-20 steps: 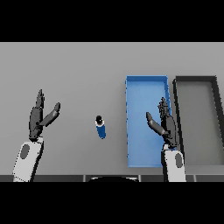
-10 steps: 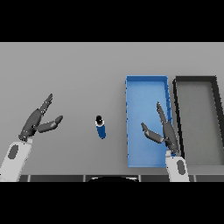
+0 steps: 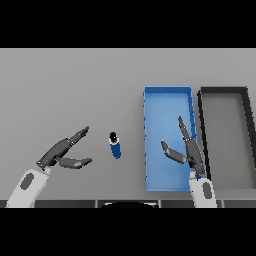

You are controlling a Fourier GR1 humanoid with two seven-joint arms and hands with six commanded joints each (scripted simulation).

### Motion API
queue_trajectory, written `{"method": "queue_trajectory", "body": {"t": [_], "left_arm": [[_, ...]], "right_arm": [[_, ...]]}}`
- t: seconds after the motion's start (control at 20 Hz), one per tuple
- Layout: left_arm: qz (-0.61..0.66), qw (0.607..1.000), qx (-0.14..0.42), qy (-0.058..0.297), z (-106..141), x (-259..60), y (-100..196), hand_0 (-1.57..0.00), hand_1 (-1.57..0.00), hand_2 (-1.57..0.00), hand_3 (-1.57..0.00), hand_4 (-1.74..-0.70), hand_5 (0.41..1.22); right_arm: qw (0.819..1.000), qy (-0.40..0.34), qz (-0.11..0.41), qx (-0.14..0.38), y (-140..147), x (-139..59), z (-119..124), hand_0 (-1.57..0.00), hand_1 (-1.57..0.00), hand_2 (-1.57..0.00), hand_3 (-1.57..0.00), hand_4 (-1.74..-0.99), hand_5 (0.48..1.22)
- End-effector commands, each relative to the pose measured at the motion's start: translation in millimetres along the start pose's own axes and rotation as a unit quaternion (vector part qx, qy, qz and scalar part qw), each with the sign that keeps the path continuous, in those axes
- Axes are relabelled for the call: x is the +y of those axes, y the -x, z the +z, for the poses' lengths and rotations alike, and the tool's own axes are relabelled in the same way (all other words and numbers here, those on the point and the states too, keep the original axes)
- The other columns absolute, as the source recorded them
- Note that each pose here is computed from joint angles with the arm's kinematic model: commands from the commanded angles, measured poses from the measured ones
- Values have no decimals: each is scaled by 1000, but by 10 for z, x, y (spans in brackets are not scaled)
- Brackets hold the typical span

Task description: Pick up the blue pipe and place it into the blue bin.

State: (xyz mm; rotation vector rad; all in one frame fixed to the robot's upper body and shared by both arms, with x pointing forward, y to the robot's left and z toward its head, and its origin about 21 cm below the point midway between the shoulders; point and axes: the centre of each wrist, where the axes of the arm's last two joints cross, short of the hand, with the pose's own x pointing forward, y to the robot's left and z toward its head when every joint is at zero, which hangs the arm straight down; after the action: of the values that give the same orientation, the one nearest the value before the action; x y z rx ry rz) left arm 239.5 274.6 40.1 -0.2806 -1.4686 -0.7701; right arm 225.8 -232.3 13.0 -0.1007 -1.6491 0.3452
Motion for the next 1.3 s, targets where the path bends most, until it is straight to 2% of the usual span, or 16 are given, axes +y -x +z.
{"method": "queue_trajectory", "body": {"t": [0.0, 0.2, 0.45, 0.55, 0.8, 0.95, 1.05, 1.15, 1.25], "left_arm": [[-3, 1000, -3, 5, -42, -82, 2, 1, 1, 1, 1, -1170, 490], [-19, 1000, -12, 21, -165, -339, 24, 1, 1, 1, 1, -1186, 466], [2, 1000, 1, 30, -451, -556, 120, 1, 1, 1, 1, -1206, 468], [15, 999, 15, 36, -565, -640, 208, 1, 1, 1, 1, -1191, 467], [-2, 999, 2, 49, -825, -737, 233, 1, 1, 1, 1, -1136, 459], [28, 997, -15, 66, -975, -833, 243, 1, 1, 1, 1, -1171, 495], [40, 997, -32, 57, -1028, -865, 239, 1, 1, -1, 1, -1215, 533], [54, 996, -38, 52, -1086, -899, 199, 1, -40, -110, -43, -1267, 585], [60, 997, -32, 47, -1115, -931, 221, -100, -265, -357, -215, -1317, 651]], "right_arm": [[1000, 1, 1, 0, 5, -5, 22, 1, 1, 1, 1, -1211, 613], [1000, -1, -4, 5, 9, 48, 56, 1, 1, 1, 1, -1223, 619], [1000, 6, -1, 4, -39, 19, 63, 1, 1, 1, 1, -1229, 622], [1000, 7, -6, 2, -13, 1, 80, 1, 1, 1, 1, -1223, 618], [1000, 11, -4, 6, -8, 21, 106, 1, 1, 1, 1, -1204, 607], [1000, 10, -3, 12, 8, 5, 77, 1, 1, 1, 1, -1204, 607], [1000, 15, -6, 8, -7, -51, 100, 1, 1, 1, 1, -1206, 606], [1000, 10, -1, 6, -9, -7, 113, 1, 1, 1, 1, -1196, 603], [1000, 14, -7, 12, -19, -14, 103, 1, 1, 1, 1, -1198, 605]]}}
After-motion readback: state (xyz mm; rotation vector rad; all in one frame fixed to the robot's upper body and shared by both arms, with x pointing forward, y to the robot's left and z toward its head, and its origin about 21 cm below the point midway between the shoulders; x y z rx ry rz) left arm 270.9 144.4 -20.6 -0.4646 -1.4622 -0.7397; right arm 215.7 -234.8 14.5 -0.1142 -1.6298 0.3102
